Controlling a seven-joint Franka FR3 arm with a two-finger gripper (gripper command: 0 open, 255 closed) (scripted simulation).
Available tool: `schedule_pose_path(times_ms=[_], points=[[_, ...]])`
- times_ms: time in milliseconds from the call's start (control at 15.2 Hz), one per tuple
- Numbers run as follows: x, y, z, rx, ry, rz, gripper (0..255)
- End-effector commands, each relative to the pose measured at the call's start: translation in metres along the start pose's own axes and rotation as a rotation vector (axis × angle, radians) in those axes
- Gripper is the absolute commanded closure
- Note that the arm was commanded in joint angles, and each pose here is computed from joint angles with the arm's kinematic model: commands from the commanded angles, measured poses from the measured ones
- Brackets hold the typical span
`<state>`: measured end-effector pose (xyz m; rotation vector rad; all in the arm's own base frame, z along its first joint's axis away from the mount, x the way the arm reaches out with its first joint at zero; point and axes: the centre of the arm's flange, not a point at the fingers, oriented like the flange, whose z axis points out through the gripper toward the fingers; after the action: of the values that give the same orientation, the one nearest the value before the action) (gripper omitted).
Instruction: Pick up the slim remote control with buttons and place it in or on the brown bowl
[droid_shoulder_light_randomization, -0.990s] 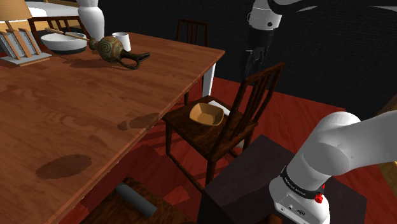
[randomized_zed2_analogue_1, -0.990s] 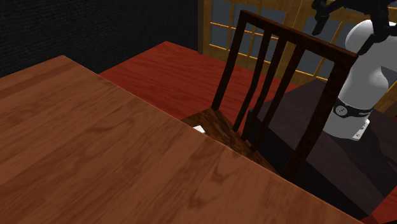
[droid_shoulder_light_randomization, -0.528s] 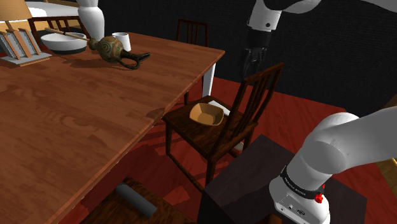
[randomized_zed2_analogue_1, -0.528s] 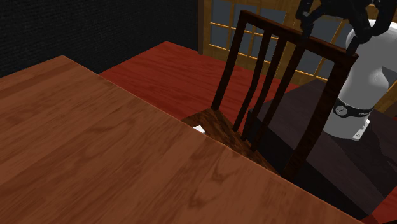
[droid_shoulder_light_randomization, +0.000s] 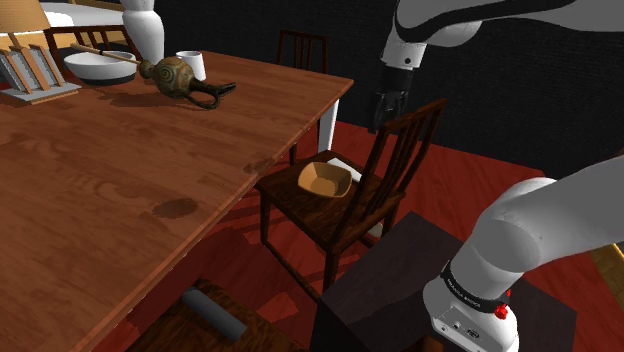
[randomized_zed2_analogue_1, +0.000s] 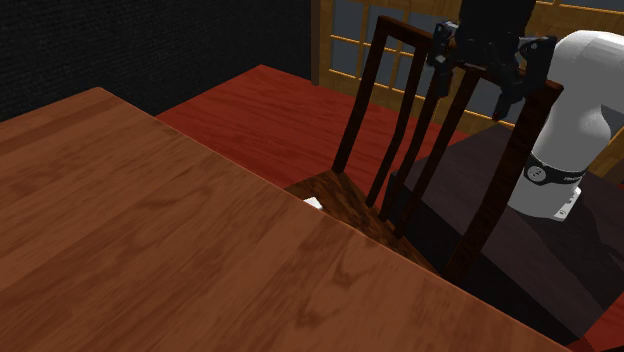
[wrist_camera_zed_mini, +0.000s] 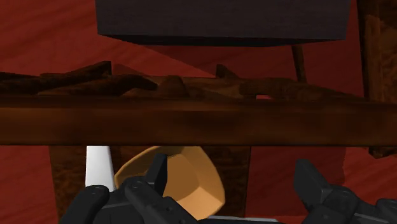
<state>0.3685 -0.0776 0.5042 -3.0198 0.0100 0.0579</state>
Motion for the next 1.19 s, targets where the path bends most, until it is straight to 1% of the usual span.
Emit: schedule_pose_path(times_ms=[0,1122], points=[[0.012,0.014,0.017,-0.007,0.004,0.0,0],[0.123,0.128,0.166,-0.063,0.027,0.006,0]])
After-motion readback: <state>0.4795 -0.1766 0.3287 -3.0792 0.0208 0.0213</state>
